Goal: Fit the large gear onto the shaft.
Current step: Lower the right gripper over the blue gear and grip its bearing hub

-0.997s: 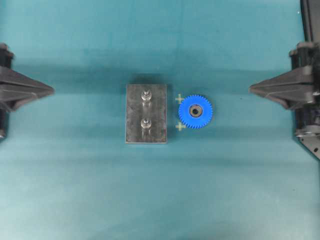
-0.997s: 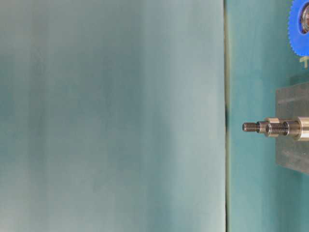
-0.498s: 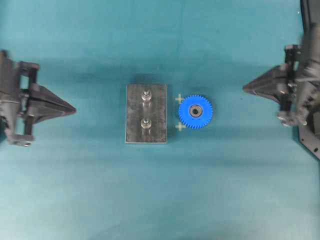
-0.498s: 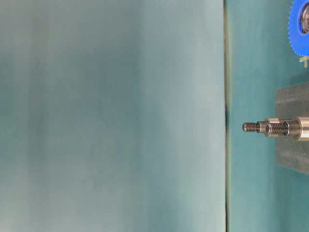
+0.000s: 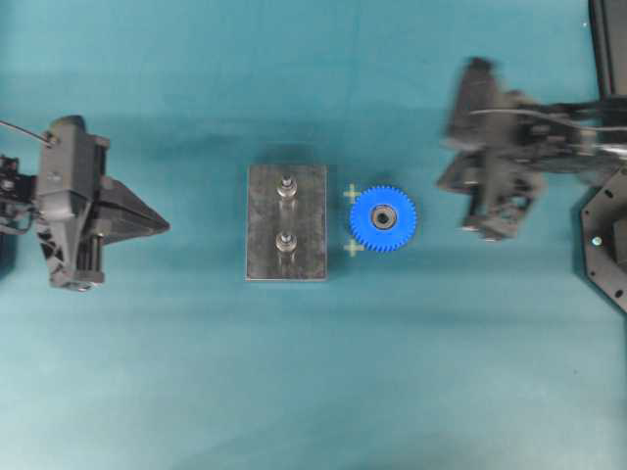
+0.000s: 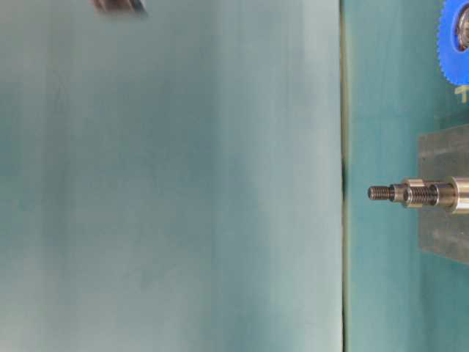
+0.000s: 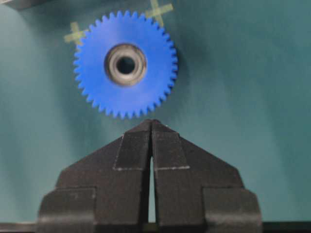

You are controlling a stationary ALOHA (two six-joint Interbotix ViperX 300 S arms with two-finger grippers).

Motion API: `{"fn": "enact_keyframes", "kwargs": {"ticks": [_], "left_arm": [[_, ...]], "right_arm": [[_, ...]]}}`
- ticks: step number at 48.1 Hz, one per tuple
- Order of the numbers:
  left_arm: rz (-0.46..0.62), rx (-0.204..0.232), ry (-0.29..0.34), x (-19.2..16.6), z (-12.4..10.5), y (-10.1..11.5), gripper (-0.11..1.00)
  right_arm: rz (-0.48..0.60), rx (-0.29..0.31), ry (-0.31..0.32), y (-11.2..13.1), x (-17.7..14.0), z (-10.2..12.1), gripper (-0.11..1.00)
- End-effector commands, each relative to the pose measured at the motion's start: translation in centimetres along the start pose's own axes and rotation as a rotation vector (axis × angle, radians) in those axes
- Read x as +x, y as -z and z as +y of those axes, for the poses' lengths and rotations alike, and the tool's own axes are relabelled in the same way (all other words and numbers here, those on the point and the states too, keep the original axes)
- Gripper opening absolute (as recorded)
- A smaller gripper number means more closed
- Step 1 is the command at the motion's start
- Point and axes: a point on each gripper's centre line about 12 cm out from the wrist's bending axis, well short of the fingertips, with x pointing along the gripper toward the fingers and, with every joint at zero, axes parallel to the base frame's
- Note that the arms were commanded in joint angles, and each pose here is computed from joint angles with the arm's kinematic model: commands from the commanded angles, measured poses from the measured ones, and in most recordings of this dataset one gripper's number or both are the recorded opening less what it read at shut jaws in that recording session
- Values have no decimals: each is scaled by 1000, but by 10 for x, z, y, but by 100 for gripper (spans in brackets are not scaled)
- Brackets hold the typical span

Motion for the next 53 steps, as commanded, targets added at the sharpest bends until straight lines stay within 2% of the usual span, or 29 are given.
{"fn": "enact_keyframes", "kwargs": {"ticks": [1,5,12,15,32,53], "left_arm": [[-28,8,2,-1,-1,-11,0],[-28,11,2,-1,-1,-11,0],[-32,11,2,-2,-1,-11,0],[-32,9,2,-2,-1,-11,0],[-29,11,2,-1,-1,-10,0],[-23,11,2,-1,-1,-7,0]], "right_arm": [[-6,-31,0,-19,6,1,18],[15,-36,2,-29,17,1,40],[85,-33,7,-32,39,0,84],[130,-35,9,-31,49,-1,95],[206,-32,15,-31,80,-3,93],[231,-23,30,-27,94,-11,93]]}}
